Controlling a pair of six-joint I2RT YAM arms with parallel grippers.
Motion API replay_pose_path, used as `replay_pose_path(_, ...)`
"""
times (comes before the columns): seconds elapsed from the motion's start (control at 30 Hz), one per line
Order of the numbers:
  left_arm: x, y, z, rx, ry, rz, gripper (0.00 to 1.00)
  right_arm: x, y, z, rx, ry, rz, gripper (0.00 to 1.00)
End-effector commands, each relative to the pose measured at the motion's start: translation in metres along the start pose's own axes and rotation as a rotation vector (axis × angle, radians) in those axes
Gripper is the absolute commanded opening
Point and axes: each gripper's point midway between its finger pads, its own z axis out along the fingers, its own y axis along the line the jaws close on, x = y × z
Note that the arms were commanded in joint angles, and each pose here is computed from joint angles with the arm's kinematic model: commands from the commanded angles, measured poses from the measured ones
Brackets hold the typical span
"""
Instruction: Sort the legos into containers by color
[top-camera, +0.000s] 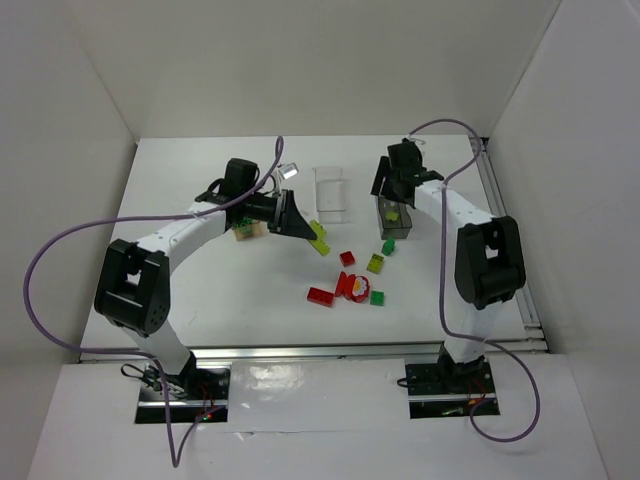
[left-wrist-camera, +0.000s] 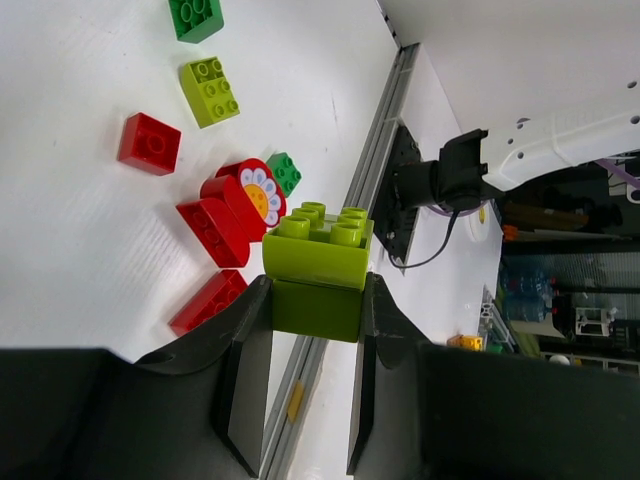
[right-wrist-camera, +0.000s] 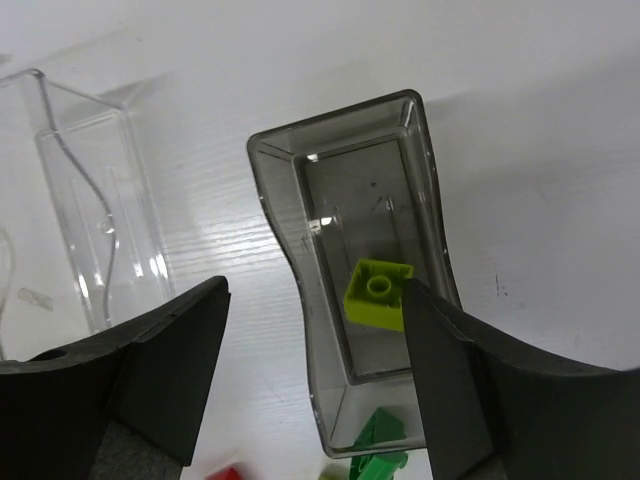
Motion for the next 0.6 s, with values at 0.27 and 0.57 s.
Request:
replay_pose_path(0.27, -0.002, -0.020, -0.002, 0.117, 0.032, 0.079, 0.00, 0.003, 0.096, -0.155, -0.846, -0.033, -0.068, 0.76)
replay_pose_path(0.57, -0.004, -0.023, -0.001, 0.153, 0.042, 0.088, 0.00, 0.061, 0.138, -0.214, -1.291, 0.180, -0.224, 0.74)
